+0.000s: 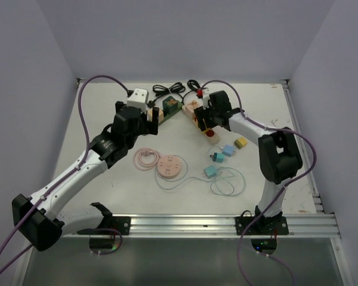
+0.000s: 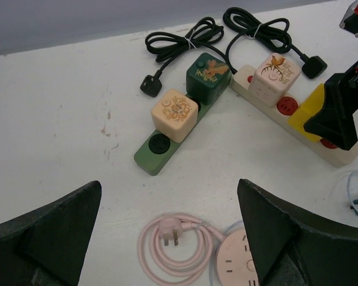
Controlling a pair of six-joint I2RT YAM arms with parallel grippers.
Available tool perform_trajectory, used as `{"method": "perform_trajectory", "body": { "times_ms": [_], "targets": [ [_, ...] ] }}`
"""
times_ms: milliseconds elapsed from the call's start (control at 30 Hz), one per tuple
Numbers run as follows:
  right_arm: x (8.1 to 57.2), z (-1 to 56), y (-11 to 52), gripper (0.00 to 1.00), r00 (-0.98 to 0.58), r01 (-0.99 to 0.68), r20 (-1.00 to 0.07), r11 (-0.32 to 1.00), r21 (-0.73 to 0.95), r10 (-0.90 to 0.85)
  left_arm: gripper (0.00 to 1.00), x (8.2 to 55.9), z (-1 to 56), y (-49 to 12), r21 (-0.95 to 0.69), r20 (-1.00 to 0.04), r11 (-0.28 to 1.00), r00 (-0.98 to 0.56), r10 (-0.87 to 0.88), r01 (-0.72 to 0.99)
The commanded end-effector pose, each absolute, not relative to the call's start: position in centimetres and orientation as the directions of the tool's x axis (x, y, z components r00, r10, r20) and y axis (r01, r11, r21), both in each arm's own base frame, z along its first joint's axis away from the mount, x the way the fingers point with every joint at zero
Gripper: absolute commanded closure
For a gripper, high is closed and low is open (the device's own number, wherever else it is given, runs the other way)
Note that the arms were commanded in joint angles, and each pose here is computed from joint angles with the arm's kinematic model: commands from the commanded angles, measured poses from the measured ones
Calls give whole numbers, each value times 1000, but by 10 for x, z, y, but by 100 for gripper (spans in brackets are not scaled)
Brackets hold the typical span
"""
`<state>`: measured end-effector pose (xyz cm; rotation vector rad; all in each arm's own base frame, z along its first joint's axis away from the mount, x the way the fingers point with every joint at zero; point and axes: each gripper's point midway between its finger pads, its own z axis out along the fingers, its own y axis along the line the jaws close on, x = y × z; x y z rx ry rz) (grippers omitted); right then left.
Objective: Pull the plug off the socket
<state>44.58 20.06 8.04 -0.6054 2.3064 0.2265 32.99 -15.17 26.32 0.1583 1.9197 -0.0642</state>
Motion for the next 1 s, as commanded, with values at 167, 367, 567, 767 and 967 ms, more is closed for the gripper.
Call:
{"method": "perform_trajectory", "body": {
  "times_ms": [167,367,567,767,967],
  "targets": [
    [393,91,240,78,-640,-549,-717,816,178,-275,0,348,261,-186,-268,-928,936,-323,-186,229],
    [375,85,245,79,-613,-608,-728,772,187,-306,0,384,231,-235,-297,-932,886,-308,-189,356],
    [363,85,247,78,-615,-627,-726,749,214,-308,0,418,203,-285,-240,-960,817,-251,-121,524],
    [350,85,246,77,-600,-664,-724,716,213,-341,1,448,191,-320,-174,-981,764,-179,-78,621],
    [346,82,242,76,-582,-686,-723,703,190,-373,0,461,161,-339,-90,-987,719,-159,29,689]
  ]
}}
